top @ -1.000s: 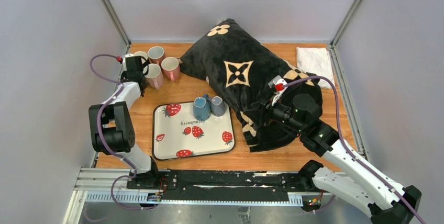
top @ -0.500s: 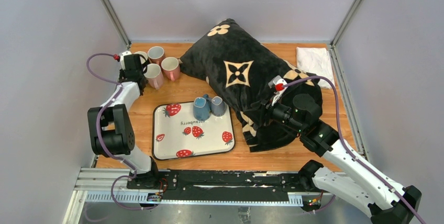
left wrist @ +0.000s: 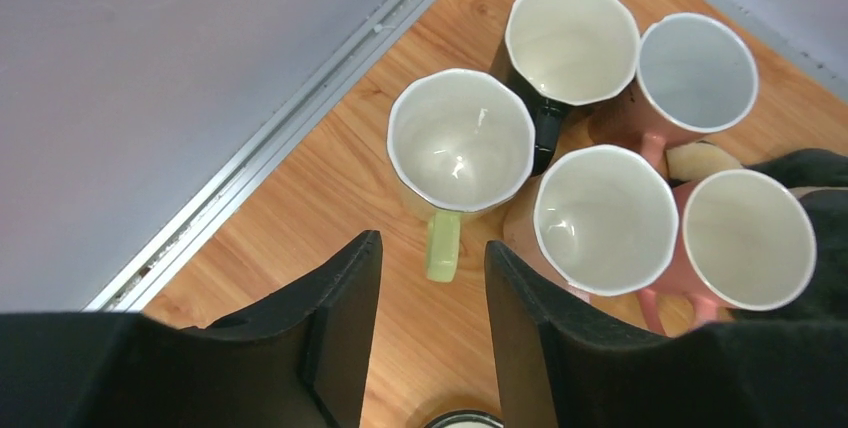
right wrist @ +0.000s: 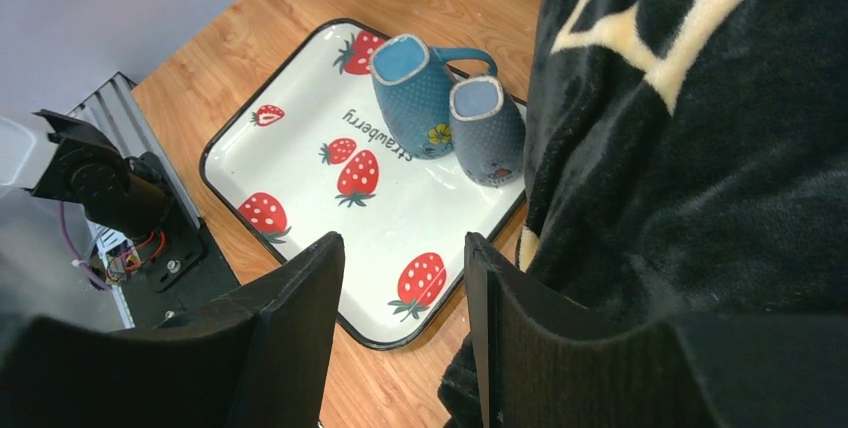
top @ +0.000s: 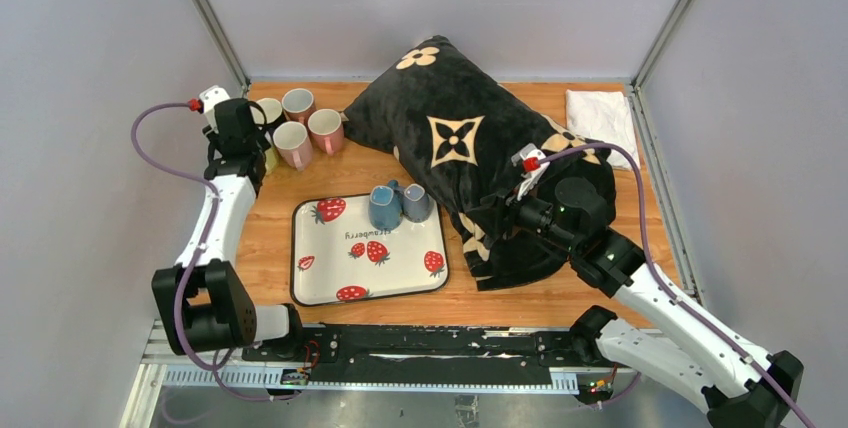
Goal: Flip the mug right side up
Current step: Place the cup at the corner of the board, then turn over the cup on the tray.
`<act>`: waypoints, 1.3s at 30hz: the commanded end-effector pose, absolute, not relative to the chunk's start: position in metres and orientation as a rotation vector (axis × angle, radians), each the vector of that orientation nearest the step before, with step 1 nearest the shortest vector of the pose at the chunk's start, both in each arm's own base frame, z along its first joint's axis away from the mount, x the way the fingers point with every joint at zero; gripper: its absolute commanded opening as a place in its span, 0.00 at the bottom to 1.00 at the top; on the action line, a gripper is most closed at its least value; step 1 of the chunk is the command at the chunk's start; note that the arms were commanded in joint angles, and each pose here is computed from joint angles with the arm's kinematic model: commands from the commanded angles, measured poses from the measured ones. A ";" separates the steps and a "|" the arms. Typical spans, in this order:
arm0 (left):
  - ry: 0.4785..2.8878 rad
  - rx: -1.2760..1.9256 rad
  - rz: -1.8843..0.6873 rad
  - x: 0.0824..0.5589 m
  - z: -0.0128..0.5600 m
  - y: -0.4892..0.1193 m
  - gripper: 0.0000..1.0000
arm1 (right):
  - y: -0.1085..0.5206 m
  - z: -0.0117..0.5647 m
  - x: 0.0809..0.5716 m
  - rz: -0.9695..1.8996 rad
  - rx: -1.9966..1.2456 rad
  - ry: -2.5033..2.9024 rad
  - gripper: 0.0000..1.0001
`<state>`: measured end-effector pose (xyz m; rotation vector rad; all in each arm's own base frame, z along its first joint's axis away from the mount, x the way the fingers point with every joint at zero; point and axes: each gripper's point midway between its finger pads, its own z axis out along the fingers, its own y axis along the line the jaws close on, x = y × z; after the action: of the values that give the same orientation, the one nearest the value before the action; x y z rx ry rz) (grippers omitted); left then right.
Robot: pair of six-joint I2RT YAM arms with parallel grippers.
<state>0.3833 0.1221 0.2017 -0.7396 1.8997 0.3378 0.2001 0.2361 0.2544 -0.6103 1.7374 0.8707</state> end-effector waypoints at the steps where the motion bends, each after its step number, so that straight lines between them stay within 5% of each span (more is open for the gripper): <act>1: 1.898 -0.708 0.307 0.367 0.218 0.116 0.51 | 0.234 0.261 0.207 0.839 -0.556 1.774 0.52; 19: 1.949 -0.437 -0.128 0.349 0.247 0.033 0.52 | 0.265 0.245 0.237 0.855 -0.439 1.985 0.52; 39: 2.047 -0.349 -0.167 0.318 0.203 -0.002 0.51 | 0.378 0.197 0.326 0.656 -0.385 2.426 0.52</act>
<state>0.3182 0.0005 0.1950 -0.3538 2.0749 -0.1506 0.3281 0.3725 0.2150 -0.4089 2.2858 0.7316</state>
